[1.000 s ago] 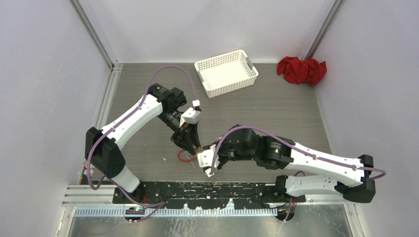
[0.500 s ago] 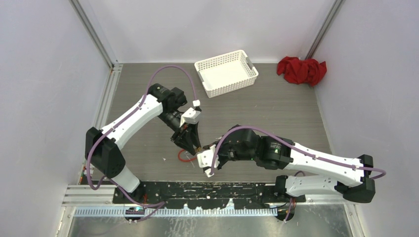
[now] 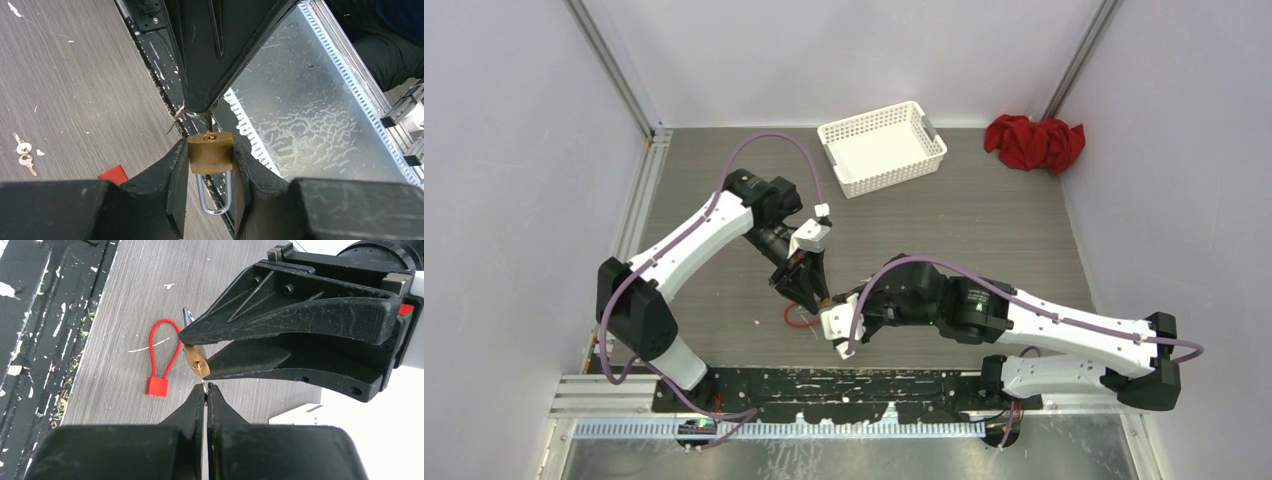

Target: Unlock with the key

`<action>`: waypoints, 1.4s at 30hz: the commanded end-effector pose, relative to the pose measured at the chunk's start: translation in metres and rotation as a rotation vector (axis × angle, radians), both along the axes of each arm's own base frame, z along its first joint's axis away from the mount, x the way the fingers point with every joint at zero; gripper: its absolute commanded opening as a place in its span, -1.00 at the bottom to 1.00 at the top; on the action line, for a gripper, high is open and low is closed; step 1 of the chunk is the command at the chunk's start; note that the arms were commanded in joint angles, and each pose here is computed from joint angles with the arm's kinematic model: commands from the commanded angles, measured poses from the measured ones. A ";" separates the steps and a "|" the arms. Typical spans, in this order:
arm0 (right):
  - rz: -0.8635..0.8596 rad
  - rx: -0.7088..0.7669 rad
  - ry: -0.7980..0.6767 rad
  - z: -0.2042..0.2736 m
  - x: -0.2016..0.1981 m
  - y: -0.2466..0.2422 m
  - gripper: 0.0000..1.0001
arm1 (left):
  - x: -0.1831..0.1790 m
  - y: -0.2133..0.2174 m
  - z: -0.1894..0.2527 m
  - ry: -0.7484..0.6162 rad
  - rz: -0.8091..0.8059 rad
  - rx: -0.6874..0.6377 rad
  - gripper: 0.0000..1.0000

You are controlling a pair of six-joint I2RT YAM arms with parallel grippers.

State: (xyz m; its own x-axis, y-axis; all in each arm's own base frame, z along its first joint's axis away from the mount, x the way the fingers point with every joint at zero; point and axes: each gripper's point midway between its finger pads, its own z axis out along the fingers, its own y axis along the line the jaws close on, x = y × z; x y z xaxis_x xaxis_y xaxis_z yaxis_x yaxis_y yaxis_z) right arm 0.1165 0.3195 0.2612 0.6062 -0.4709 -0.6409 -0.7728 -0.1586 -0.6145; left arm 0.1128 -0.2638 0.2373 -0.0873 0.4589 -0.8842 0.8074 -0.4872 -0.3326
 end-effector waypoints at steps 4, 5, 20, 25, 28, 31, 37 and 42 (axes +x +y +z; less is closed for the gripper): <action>-0.002 0.037 -0.034 0.005 0.004 0.007 -0.99 | -0.023 0.007 0.029 0.145 0.011 0.023 -1.00; -0.003 0.036 -0.034 0.004 0.004 0.007 -0.99 | -0.023 0.006 0.029 0.145 0.010 0.022 -1.00; -0.010 0.044 -0.058 0.004 0.007 0.010 -0.99 | -0.022 0.003 0.033 0.148 0.009 0.012 -1.00; -0.003 0.042 -0.069 0.003 0.006 0.012 -0.99 | -0.021 0.001 0.034 0.163 0.015 0.011 -1.00; 0.002 0.035 -0.079 0.002 0.005 0.014 -0.99 | -0.020 0.001 0.034 0.164 0.015 0.012 -1.00; 0.005 0.028 -0.091 0.000 0.004 0.015 -0.99 | -0.019 0.000 0.035 0.165 0.016 0.008 -1.00; 0.015 0.026 -0.104 -0.002 0.000 0.016 -0.99 | -0.019 -0.001 0.038 0.161 0.016 -0.002 -1.00; 0.030 0.028 -0.097 -0.002 -0.004 0.017 -0.99 | -0.018 -0.003 0.041 0.155 0.015 -0.013 -1.00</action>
